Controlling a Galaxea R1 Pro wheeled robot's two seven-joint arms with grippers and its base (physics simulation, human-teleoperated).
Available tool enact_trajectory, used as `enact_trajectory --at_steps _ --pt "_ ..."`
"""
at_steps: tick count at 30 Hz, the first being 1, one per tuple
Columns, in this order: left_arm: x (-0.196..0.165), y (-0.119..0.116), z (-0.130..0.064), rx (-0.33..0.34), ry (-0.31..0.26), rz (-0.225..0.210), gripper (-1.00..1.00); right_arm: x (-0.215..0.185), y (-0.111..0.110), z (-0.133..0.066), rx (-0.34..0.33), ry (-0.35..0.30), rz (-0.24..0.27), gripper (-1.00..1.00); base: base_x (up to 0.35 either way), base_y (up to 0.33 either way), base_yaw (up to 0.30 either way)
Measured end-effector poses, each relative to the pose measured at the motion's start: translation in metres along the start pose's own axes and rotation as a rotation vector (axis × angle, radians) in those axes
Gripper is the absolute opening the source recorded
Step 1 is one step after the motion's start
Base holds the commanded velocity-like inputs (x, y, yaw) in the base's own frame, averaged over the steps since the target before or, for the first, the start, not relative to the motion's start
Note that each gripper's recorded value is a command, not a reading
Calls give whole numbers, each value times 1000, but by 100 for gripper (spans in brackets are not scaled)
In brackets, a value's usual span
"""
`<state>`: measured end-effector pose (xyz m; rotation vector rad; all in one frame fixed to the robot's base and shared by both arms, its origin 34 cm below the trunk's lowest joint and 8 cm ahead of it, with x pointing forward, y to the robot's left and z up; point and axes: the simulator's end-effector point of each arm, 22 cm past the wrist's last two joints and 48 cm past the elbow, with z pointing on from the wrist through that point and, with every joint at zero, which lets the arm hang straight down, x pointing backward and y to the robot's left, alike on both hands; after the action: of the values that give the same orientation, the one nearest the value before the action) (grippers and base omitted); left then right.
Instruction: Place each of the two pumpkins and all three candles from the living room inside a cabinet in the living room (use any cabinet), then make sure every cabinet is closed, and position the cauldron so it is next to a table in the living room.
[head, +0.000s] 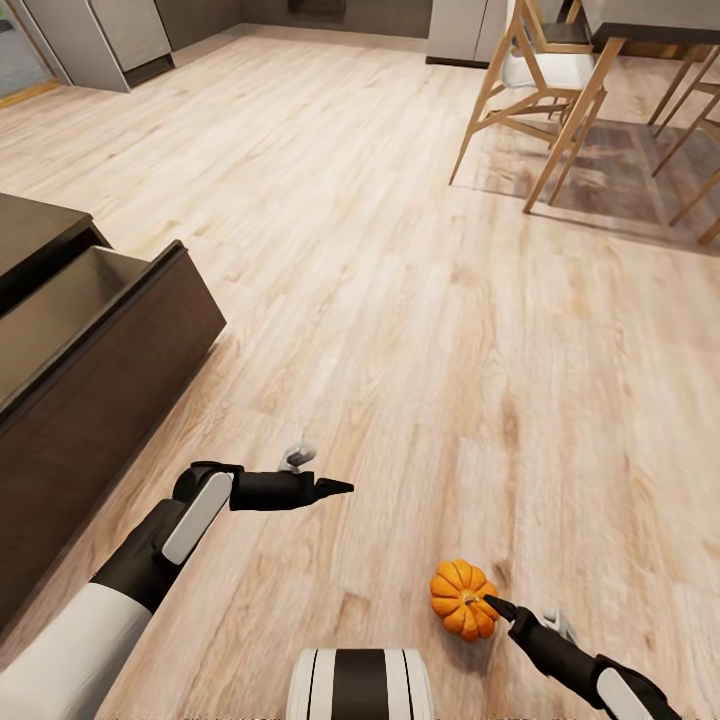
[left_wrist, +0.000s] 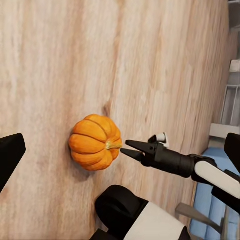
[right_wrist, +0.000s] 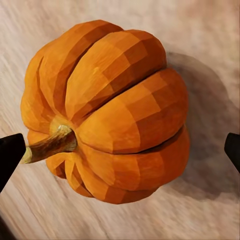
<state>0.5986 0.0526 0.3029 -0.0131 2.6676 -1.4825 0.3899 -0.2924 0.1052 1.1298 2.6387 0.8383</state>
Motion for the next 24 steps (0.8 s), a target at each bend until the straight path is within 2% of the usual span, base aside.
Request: enact_trajectory --at_steps 10,24 --pt "10 18 11 -2 21 -34 100 9 -16 8 32 28 11 100 0 0 0" --pt "16 29 17 -3 35 -56 100 23 -23 14 46 62 8 100 0 0 0"
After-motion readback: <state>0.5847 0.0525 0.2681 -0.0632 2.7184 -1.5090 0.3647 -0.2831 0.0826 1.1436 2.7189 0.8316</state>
